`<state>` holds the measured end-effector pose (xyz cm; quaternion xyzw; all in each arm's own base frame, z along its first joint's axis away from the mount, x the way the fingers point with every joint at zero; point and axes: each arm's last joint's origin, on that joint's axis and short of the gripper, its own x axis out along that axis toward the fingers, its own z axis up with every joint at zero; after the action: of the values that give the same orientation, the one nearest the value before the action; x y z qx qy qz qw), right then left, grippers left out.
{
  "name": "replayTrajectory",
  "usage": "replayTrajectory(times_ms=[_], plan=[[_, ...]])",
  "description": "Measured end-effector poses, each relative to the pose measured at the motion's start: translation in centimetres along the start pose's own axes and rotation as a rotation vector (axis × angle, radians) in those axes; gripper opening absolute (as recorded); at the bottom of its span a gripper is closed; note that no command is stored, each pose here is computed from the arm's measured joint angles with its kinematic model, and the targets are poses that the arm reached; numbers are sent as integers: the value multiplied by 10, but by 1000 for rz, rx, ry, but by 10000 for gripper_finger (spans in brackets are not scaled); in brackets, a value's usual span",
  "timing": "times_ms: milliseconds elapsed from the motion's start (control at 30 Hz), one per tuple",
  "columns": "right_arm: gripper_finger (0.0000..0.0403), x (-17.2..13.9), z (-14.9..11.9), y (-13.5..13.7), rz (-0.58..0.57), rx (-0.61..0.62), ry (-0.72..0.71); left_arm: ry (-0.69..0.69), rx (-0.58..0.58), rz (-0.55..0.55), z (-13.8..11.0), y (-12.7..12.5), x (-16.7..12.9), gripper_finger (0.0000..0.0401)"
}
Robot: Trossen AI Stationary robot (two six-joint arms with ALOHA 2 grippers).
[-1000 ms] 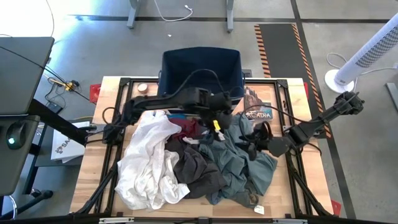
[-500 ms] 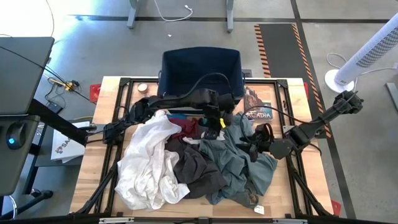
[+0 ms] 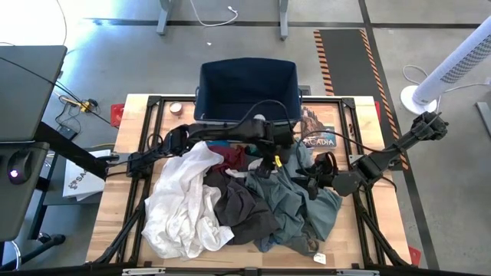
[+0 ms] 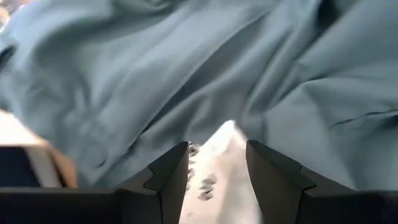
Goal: Sort clothes
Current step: Put the white sock into the blue laundry bin
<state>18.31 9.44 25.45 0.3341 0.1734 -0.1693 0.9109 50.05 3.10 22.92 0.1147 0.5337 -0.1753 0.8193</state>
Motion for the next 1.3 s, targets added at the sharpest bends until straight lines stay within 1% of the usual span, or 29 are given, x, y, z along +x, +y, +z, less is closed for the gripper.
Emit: replayTrajectory(times_ms=[100,133,267,500,600,833,1033,1133,1200,1300], plan=[[240,0,0,0,-3,-4,2,14,28,-13,4,-10,13,158],[240,0,0,0,-3,-4,2,21,39,-1,5,-13,19,158],[240,0,0,-1,-4,-14,2,96,79,105,7,-20,34,158],[240,0,-1,-2,-13,-22,7,94,90,121,11,-28,36,158],[240,0,-1,-2,-14,-23,8,94,61,116,10,-25,36,158],[240,0,-1,-2,-16,-24,9,110,-57,126,0,-7,31,158],[240,0,-1,-2,-18,-27,10,135,-74,118,-4,-5,31,154],[240,0,-1,-2,-18,-27,11,138,-84,119,-4,-5,31,125],[240,0,-1,-2,-18,-27,10,139,-97,123,-4,-5,31,88],[240,0,-1,-2,-18,-27,10,149,-99,119,-5,-6,30,22]])
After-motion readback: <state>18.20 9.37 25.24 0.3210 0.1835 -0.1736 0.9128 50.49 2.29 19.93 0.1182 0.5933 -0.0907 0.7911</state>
